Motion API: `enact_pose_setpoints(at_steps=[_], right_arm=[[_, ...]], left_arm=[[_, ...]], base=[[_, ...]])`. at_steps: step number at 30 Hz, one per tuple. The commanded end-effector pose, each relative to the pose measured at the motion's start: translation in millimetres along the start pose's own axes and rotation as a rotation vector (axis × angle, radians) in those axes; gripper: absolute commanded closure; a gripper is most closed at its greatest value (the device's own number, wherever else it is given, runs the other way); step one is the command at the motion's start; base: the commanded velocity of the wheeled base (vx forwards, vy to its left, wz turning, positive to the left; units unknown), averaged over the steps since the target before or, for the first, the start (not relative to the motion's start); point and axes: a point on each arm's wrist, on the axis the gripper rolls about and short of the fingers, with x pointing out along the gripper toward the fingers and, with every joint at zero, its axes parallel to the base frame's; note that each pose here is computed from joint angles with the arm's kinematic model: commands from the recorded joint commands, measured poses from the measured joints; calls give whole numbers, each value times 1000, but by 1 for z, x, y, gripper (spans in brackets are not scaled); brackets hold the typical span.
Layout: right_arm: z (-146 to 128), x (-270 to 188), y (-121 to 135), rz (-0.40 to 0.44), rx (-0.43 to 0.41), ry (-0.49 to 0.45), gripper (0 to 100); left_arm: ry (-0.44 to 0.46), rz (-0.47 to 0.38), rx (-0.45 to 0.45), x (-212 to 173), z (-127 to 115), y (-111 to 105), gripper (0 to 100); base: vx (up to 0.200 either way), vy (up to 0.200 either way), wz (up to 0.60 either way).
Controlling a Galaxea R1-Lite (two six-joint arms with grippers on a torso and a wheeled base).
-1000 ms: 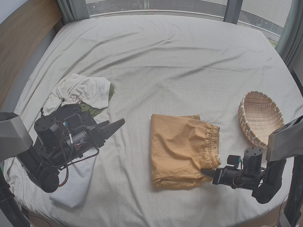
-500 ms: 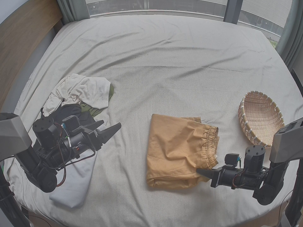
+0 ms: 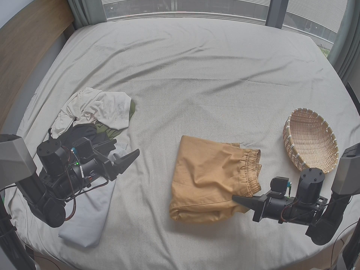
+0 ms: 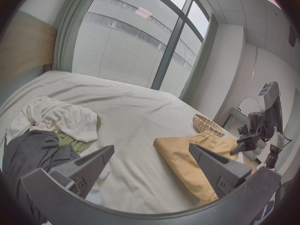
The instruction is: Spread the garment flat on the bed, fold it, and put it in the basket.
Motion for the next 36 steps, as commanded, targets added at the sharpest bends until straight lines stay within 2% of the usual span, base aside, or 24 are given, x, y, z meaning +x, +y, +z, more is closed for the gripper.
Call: enact_pose_setpoints(at_steps=[1,6,9,11,19,25,32,36], right_arm=[[14,-7,14,46,-34,-63,100],[19,-10,18,58,-45,-86,100],[25,-12,24,82,-58,-114,100],[30,-14,30,104,-71,-138,100],[52,-26,54,190,-112,-242,100],[63,-35,64,221,-135,-300,100],[70,-45,71,250,-158,-338,100],[75,-54,78,295,-183,-362,100]], left_arm=[[5,10,23,-1,-2,3,0],[28,9,63,1,-9,3,0],[57,12,126,3,-18,6,0],[62,12,132,4,-20,7,0],[56,8,136,4,-18,6,0],[54,7,136,4,-18,5,0],[63,7,132,4,-20,6,0],[65,5,131,4,-21,5,0]], base=[[0,0,0],[0,0,0],[0,0,0],[0,0,0],[0,0,0],[0,0,0],[0,0,0],[0,0,0]])
